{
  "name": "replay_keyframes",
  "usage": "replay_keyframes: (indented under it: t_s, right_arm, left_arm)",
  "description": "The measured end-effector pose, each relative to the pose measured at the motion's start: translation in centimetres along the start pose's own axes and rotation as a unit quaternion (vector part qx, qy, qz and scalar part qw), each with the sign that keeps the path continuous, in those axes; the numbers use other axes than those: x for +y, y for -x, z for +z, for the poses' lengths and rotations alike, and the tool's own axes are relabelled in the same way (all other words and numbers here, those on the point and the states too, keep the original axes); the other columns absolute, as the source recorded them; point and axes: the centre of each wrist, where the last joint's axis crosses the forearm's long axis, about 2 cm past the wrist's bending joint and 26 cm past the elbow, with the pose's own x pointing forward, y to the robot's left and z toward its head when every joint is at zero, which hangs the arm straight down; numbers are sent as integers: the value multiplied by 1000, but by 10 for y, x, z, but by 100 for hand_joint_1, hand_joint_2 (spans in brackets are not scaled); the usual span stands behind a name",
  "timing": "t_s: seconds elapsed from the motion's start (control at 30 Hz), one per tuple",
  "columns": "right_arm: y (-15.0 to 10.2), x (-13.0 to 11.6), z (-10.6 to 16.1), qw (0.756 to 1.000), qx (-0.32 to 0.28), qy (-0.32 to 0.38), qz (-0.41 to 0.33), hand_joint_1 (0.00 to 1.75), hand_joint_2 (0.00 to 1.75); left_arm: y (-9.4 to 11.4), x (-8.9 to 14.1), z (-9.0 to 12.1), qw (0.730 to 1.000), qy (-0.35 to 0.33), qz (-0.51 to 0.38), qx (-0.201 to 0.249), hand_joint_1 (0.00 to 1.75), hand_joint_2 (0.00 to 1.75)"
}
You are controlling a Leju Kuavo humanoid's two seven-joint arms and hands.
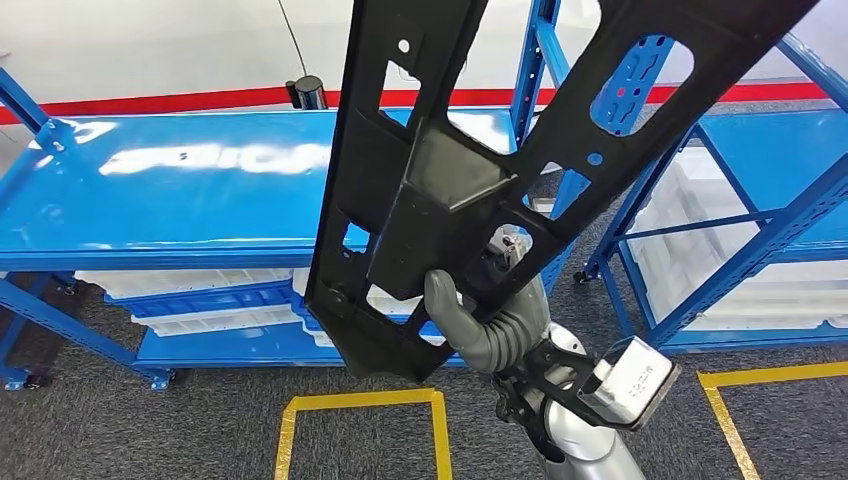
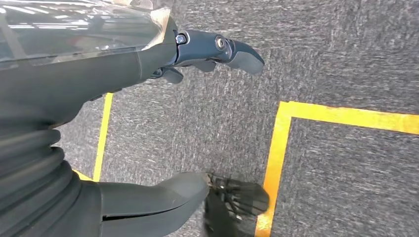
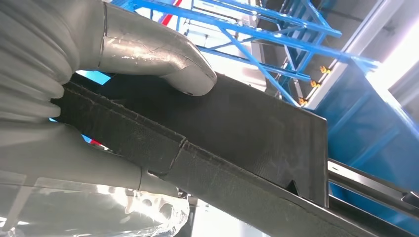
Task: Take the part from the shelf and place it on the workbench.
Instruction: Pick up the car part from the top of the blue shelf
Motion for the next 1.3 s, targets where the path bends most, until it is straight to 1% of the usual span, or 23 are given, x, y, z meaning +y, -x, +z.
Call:
replay_keyframes:
  t_s: [0.23, 0.4, 0.6, 0.9, 1.1, 1.3]
  right_arm:
    - [2, 3, 8, 1000, 8, -20, 4, 175, 175]
    - [4, 3, 17, 1000, 17, -25, 4, 175, 175]
    - [5, 4, 20, 999, 17, -28, 6, 175, 175]
    - [6, 6, 22, 999, 19, -32, 8, 175, 175]
    - [6, 8, 20, 999, 16, -33, 13, 175, 175]
    - [7, 9, 21, 999, 17, -36, 12, 175, 175]
  left_arm:
    - [0, 0, 0, 1000, 1, 8, -2, 0, 175]
    - [1, 0, 0, 1000, 2, 10, -4, 0, 175]
    - [2, 0, 0, 1000, 2, 10, -6, 0, 175]
    - [3, 0, 0, 1000, 4, 11, -8, 0, 175]
    - [-3, 2, -2, 1000, 3, 8, -18, 0, 175]
    - [-1, 2, -1, 1000, 3, 7, -14, 0, 175]
